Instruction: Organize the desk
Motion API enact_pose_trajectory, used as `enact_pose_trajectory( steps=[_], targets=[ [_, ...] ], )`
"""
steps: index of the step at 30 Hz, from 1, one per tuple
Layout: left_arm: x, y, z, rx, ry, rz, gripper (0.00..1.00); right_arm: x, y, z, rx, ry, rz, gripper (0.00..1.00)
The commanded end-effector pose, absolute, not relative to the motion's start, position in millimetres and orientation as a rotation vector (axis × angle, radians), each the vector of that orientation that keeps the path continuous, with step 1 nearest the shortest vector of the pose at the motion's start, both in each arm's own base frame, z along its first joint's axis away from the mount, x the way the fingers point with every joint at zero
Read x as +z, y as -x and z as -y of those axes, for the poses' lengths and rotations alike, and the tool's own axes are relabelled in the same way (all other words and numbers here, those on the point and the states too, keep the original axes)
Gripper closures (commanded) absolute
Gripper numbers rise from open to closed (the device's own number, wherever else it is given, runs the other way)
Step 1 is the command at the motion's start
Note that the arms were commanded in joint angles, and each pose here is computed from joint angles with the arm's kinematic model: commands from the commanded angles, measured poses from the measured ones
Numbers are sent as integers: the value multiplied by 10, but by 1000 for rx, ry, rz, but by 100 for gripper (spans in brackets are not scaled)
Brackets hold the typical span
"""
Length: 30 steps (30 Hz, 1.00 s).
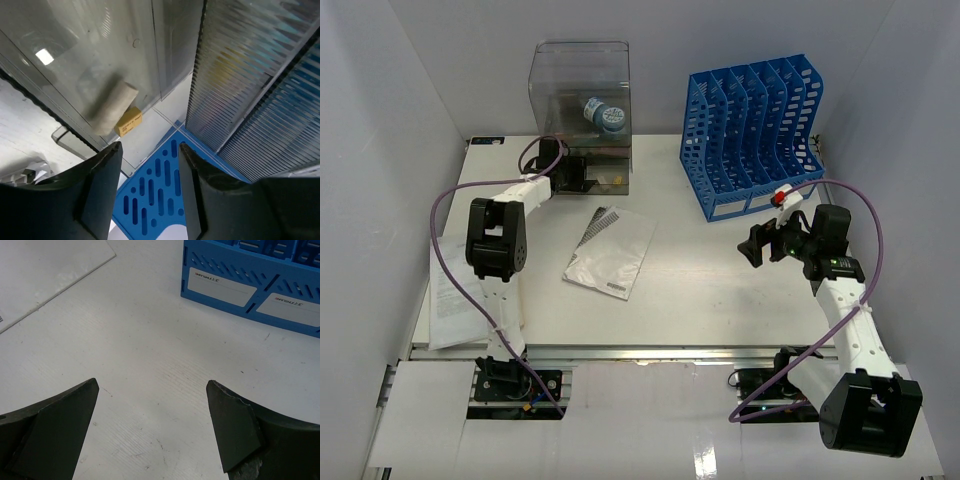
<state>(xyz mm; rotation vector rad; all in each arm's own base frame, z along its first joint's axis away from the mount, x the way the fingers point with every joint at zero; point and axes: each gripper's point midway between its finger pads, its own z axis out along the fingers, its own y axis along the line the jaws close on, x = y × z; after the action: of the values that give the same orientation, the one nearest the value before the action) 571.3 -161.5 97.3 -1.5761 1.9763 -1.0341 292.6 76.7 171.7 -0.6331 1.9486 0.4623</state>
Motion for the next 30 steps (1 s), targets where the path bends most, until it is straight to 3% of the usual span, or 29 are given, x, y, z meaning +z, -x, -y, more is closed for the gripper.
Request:
enact_pose_trajectory(
  steps=[1, 5, 8, 9, 11, 12, 13, 20, 30],
  targets=[
    [1292, -5879, 1510, -1123, 1593, -1870, 32, 1751, -2971, -749, 440, 646, -1922, 5],
    [1310, -5822, 1441, -1126, 1549, -1858, 32, 1750, -2969, -751, 441, 647, -1921, 5],
    [1450, -5760, 1416, -1149, 1336, -1868, 44, 1738, -2966, -753, 444, 649, -1925, 5],
    [1505, -5689, 1415, -1156, 1228, -1874, 51, 1735, -2965, -756, 446, 652, -1925, 5],
    [1727, -5617, 1429, -1208, 967, -1830, 76, 1736, -2963, -761, 449, 654, -1923, 5],
    [1759, -5570, 1422, -1209, 889, -1821, 94, 1736, -2963, -763, 451, 654, -1923, 5],
    [1706, -5491, 1398, -1201, 874, -1833, 100, 1730, -2961, -764, 452, 654, -1924, 5],
    [1219, -5223, 1206, -1109, 940, -1943, 100, 1716, -2970, -755, 447, 652, -1929, 5],
    [727, -5350, 1233, -1111, 1044, -2032, 100, 1685, -2983, -737, 439, 649, -1940, 5]
  ],
)
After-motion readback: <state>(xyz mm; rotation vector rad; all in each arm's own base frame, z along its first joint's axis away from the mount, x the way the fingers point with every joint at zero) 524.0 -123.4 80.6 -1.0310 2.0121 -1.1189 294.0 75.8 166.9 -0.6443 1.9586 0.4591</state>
